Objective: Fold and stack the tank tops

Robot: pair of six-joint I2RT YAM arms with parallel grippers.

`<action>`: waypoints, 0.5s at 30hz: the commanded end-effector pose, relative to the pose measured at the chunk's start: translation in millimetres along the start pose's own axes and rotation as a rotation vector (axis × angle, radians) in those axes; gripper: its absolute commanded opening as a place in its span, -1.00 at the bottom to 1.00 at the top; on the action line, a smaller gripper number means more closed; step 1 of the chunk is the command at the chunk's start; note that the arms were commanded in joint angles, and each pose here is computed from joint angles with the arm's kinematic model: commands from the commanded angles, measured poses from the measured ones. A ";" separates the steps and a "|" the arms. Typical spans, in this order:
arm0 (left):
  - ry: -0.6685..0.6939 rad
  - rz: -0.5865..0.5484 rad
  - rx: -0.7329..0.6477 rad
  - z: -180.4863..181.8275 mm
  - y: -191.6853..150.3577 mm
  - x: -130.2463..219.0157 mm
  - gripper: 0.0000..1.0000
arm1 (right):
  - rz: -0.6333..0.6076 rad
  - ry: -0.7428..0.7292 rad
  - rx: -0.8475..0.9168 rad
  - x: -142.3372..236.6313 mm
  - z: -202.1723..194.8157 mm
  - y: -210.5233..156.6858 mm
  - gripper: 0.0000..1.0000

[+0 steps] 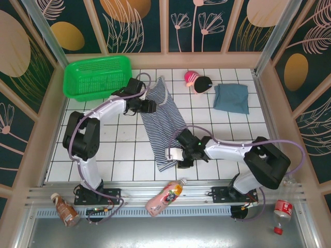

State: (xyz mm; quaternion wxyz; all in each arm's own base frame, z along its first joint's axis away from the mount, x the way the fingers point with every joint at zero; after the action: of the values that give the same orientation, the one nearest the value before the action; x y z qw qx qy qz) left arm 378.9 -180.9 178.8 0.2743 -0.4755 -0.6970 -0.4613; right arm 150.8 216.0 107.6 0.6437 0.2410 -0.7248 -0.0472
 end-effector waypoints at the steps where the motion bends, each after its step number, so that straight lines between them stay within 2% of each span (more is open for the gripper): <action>1: -0.011 -0.041 -0.007 -1.7 -1.9 19.4 0.29 | -0.003 0.023 -0.079 -3.5 -15.0 3.6 -0.24; 7: 0.004 -0.029 -0.007 2.4 -10.5 24.0 0.29 | -0.007 0.049 -0.110 -0.5 -15.0 6.8 -0.66; 11: 0.021 -0.035 -0.014 2.8 -10.5 28.5 0.29 | -0.024 0.097 -0.158 8.2 -11.1 11.5 -0.80; 15: 0.005 -0.045 -0.011 0.0 -9.1 33.2 0.29 | -0.031 0.144 -0.201 22.6 0.8 12.4 -0.84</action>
State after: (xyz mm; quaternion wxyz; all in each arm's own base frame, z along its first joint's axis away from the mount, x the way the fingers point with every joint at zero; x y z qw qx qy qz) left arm 362.5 -172.2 189.1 0.2729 -0.4664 -0.6996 -0.4675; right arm 155.8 221.9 116.5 0.6914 0.1971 -0.6888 -0.0931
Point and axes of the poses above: each hand's point on the last joint's axis, 136 mm out from that joint toward the fingers, its own x axis back along the fingers, its own z axis along the line the jaws close on, y = z × x, the point moved 10 cm from there along x, back along the fingers, and after that the axes turned 12 degrees about x, right-handed, at the moved point
